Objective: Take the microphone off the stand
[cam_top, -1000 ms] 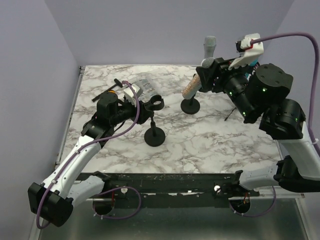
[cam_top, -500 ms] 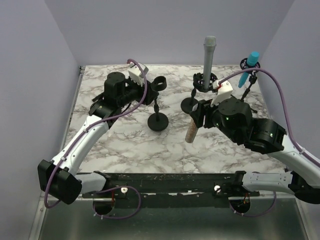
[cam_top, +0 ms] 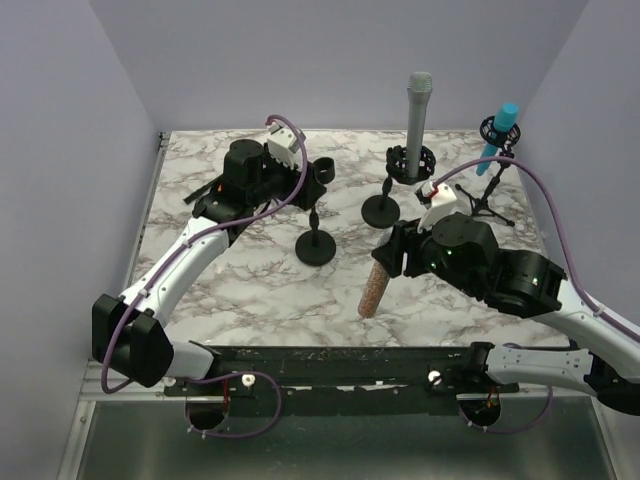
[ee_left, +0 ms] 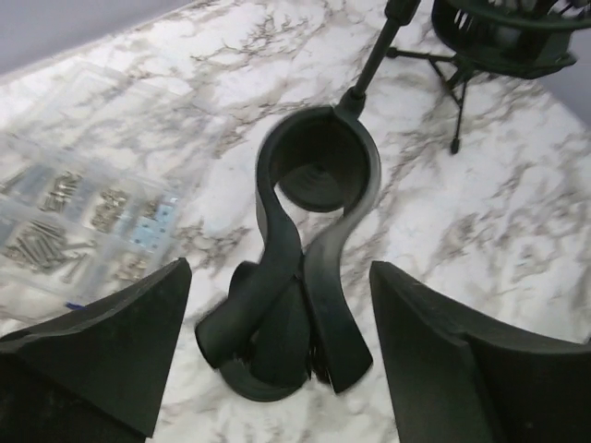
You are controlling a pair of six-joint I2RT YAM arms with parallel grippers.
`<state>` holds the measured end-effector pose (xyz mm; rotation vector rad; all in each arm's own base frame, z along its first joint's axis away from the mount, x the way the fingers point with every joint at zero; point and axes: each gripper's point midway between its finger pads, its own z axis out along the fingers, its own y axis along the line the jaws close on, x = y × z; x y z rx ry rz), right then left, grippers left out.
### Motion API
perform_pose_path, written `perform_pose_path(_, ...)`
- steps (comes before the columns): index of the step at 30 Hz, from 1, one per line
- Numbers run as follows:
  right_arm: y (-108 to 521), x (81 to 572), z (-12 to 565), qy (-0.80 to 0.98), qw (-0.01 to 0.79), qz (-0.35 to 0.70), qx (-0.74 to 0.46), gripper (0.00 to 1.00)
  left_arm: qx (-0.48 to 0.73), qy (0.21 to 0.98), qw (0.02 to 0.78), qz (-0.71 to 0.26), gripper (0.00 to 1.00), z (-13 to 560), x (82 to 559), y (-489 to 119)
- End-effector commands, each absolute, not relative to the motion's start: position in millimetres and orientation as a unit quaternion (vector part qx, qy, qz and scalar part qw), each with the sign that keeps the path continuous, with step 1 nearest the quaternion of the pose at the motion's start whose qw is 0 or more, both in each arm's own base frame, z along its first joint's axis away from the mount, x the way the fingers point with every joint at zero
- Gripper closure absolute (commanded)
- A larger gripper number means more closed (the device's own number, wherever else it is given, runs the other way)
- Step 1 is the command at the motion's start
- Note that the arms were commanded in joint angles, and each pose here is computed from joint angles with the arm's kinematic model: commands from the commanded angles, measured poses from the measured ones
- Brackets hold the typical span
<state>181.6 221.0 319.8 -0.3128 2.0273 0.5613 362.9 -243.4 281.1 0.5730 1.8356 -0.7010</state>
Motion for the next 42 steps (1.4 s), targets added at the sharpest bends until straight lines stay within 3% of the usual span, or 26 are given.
perform_pose_path(1,237.9,174.5,322.4,0.826,0.473,0.278,-0.131,0.99,0.229,0.738,0.555,-0.308,0.02,316.2,346.0,-238.7)
perform_pose_path(11,256.2,164.1,304.9,0.833,0.435,0.312,-0.14,0.99,0.194,0.76,0.503,-0.364,0.01,326.8,257.3,-212.6)
perform_pose_path(19,304.0,153.2,291.8,0.828,0.376,0.394,-0.134,0.99,0.245,0.708,0.365,-0.553,0.07,292.4,149.3,-236.2)
perform_pose_path(22,321.1,153.3,282.2,0.833,0.353,0.406,-0.13,0.99,0.237,0.715,0.348,-0.558,0.17,267.2,134.9,-237.4)
perform_pose_path(30,353.1,149.2,270.9,0.832,0.309,0.438,-0.144,0.99,0.263,0.734,0.328,-0.533,0.14,241.8,116.1,-245.7)
perform_pose_path(38,351.4,152.2,277.0,0.825,0.311,0.45,-0.14,0.99,0.261,0.757,0.324,-0.505,0.34,226.9,122.5,-255.1)
perform_pose_path(42,351.3,150.5,276.8,0.823,0.31,0.452,-0.147,0.99,0.262,0.756,0.336,-0.497,0.5,230.0,127.2,-257.3)
